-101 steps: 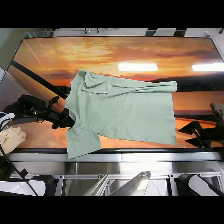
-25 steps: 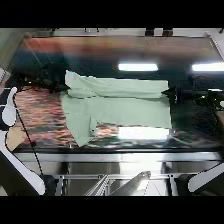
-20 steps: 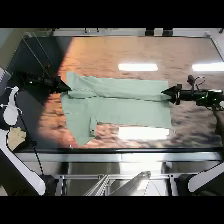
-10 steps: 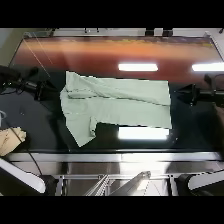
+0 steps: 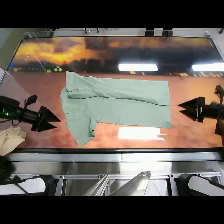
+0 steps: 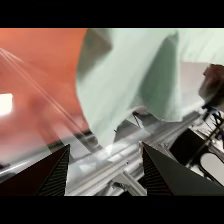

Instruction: Fold the shirts.

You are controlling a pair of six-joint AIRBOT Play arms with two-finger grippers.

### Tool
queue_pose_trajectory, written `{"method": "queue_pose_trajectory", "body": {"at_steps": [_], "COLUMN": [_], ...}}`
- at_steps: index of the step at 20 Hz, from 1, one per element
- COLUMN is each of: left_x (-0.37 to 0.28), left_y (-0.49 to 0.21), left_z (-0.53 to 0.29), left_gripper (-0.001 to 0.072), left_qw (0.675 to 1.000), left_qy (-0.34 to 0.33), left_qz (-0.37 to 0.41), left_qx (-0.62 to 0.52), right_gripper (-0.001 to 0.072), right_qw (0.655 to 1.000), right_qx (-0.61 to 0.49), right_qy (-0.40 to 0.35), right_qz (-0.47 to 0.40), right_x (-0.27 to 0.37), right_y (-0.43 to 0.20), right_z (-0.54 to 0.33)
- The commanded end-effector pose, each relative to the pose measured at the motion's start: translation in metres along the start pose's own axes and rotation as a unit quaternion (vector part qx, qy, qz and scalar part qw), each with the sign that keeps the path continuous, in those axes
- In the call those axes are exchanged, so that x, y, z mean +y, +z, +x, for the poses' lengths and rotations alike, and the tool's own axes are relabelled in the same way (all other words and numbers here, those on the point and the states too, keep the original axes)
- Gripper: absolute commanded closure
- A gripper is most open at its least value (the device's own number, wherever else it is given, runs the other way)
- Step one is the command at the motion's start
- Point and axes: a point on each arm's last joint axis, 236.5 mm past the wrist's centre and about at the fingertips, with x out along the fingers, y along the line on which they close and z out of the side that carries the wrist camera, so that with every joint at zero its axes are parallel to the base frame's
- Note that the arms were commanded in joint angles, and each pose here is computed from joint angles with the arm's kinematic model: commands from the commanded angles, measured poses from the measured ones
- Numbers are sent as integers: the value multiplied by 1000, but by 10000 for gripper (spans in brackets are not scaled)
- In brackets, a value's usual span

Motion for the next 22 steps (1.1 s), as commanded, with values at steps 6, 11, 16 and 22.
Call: {"method": "queue_pose_trajectory", "body": {"at_steps": [6,11,16,22], "left_x": [-13,-29,-22,17], "left_y": [24,57,21,37], "left_z": [60,72,55,3], "left_gripper": [235,236,237,236], "left_qw": [996,992,993,980], "left_qy": [69,86,105,135], "left_qz": [32,50,60,29], "left_qx": [-41,-71,-12,-140], "right_gripper": [265,172,172,172], "right_qw": [1000,1000,1000,1000], "right_qx": [-7,10,13,13], "right_qy": [-4,7,9,10], "right_qz": [-6,-6,-7,-9], "right_x": [0,6,6,7], "right_y": [-25,-33,-35,-34], "right_z": [2,2,1,2]}}
